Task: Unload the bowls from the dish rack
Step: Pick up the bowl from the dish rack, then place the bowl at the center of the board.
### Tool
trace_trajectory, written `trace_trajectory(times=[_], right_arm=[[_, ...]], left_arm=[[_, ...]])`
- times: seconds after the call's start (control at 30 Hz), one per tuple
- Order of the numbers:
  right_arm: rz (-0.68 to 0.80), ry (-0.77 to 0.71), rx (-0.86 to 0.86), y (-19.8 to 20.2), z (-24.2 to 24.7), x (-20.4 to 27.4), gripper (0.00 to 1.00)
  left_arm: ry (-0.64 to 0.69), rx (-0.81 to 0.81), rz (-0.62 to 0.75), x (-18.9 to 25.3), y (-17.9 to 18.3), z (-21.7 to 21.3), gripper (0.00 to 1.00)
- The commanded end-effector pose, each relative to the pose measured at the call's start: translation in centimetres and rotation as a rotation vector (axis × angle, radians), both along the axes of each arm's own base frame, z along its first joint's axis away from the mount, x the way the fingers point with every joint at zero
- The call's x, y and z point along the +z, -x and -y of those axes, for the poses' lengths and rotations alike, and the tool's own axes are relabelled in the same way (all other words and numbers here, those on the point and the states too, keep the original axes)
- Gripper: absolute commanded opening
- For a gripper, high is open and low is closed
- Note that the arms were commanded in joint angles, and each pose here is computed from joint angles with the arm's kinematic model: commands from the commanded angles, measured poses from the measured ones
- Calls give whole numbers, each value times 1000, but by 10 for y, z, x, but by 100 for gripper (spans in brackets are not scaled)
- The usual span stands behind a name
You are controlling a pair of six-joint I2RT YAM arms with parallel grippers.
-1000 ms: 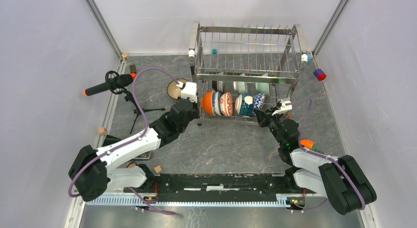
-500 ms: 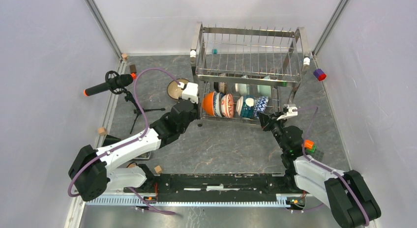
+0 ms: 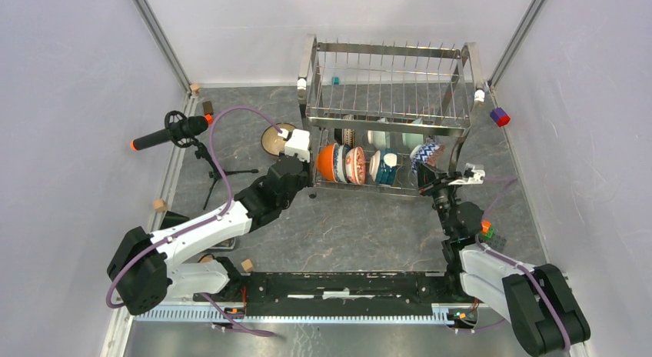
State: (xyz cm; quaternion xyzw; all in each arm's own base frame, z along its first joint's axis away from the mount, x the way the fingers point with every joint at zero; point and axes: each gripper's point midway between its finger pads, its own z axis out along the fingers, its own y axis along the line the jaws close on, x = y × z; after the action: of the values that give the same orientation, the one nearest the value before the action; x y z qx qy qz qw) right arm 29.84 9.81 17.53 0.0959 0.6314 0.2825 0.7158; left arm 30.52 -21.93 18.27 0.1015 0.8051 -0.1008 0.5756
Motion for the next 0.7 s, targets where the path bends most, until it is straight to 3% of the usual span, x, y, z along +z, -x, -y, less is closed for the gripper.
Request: trace_trajectory(times=[0.0, 0.37, 0.67], right_arm=[[81, -63, -25, 24, 14, -1, 0], [137, -105, 46, 28, 4, 19, 0], [198, -130, 247, 40, -28, 51, 0]], left_arm=[[-55, -11, 12, 4, -2, 0, 6], [-49, -12, 8, 3, -1, 2, 6], [-38, -16, 32, 12, 6, 3, 11]])
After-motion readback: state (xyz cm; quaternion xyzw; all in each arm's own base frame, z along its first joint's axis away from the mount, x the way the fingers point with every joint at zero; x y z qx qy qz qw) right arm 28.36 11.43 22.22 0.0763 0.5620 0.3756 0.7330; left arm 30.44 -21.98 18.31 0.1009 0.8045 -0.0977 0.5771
